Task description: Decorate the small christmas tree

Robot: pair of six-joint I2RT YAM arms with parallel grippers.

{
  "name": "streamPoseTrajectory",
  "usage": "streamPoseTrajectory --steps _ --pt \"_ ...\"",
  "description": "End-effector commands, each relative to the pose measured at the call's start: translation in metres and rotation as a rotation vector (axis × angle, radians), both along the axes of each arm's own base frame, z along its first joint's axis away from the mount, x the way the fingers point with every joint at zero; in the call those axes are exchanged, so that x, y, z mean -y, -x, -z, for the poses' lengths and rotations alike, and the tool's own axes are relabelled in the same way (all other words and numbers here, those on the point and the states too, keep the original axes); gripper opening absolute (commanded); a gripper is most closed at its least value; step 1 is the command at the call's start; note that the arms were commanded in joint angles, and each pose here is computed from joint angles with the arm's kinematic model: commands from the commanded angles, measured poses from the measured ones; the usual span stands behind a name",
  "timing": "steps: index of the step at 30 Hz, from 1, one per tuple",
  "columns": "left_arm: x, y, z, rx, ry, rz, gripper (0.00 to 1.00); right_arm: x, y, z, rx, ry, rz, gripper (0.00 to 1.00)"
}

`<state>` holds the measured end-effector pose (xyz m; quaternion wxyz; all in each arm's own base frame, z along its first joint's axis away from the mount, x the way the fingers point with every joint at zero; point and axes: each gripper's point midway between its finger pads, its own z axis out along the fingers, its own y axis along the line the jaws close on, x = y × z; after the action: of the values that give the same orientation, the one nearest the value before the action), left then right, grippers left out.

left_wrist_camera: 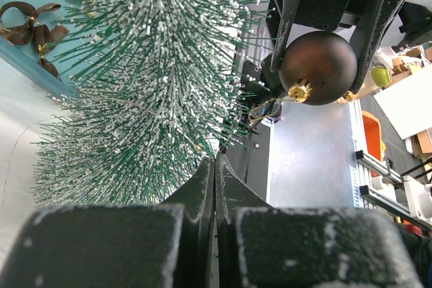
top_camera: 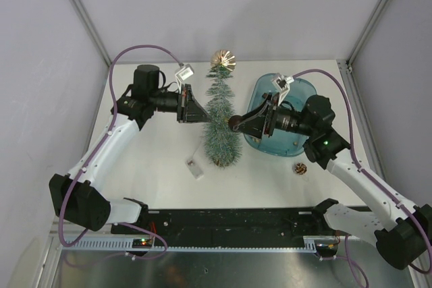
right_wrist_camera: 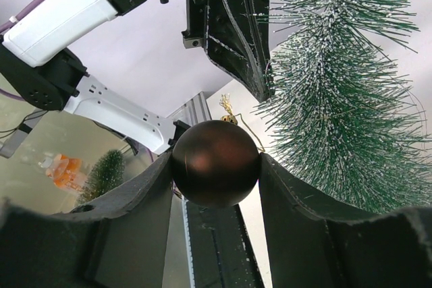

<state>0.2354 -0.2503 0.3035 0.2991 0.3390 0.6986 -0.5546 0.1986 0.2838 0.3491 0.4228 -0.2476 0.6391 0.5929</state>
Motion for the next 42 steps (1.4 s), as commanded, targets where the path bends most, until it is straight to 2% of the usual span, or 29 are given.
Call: streamPoseTrajectory --steps 1,16,42 --pt "0.003 0.0 -0.021 0.058 0.023 0.008 0.0 -0.001 -0.003 -0.027 0.097 -0.037 0.017 0.36" --pt "0.003 0.001 -0.022 0.055 0.027 0.018 0.0 0.012 -0.026 -0.013 0.148 0.058 0.174 0.35" --pt "0.004 0.009 -0.024 0.055 0.04 0.047 0.0 0.024 -0.037 -0.017 0.167 0.063 0.252 0.33"
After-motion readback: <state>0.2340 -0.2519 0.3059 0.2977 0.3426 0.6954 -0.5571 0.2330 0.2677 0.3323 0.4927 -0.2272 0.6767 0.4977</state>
